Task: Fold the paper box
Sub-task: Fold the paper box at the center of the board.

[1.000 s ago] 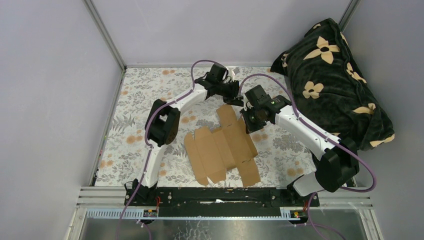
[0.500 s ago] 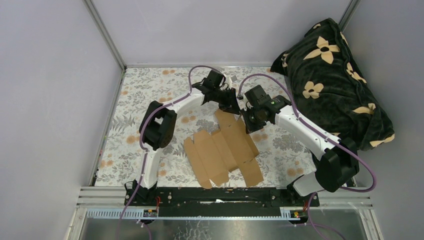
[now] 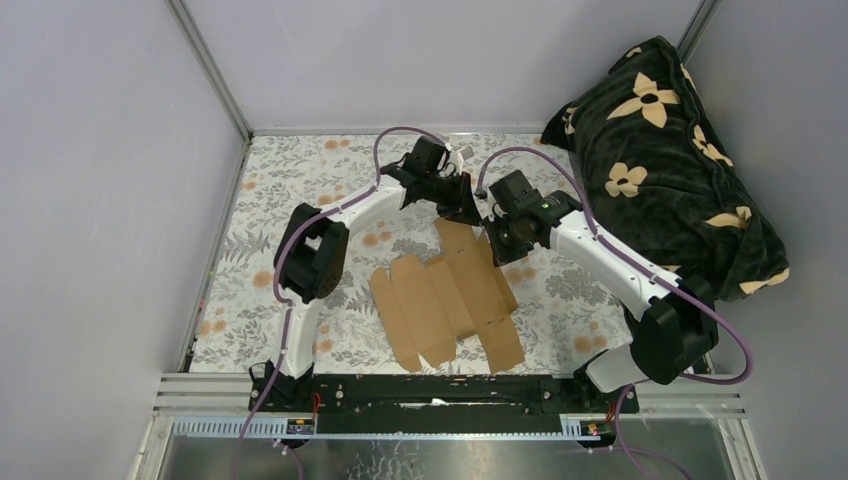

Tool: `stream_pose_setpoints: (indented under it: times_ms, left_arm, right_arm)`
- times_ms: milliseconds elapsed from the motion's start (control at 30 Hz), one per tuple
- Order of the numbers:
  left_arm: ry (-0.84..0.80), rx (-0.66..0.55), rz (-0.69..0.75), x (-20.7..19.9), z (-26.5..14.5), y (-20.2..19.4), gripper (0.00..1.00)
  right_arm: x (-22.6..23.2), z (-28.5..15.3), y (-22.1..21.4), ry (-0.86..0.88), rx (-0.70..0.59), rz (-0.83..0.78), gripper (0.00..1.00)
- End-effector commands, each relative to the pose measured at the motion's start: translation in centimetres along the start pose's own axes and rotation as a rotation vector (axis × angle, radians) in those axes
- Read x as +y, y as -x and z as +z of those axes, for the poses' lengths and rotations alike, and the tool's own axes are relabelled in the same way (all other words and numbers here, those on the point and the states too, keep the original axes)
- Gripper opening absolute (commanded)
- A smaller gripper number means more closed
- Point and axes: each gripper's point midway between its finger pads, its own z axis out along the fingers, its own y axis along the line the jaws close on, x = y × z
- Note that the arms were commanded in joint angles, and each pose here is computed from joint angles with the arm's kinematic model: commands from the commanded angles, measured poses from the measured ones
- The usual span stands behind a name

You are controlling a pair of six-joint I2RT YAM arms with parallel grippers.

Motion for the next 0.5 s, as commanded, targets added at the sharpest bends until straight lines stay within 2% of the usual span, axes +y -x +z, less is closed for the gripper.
stream_pose_setpoints:
  times_ms: [0,100,200,467]
  left_arm:
    - [-0.058,-0.035,0.074,-1.2,-0.8,1.5,0.24]
    - [-0.121,-0.030,0.069,-1.3,-0.8,2.8,0.28]
    - [-0.189,-0.016,0.079,-2.1,-0.7,3.3,0.35]
    - [-0.351,0.105,0.049,-3.0,-0.4,1.4,0.31]
  right_arm:
    - [0.8,-1.1,0.6,0.039,-0.038,-0.034,0.00]
    - [1.1,-1.5,0.6,0.054,-0.043,-0.050,0.00]
    - [1.4,-1.9,0.5,0.074,-0.039,-0.069,0.00]
    - [1.7,-1.8,0.3,0.097,-0.028,-0.081,0.00]
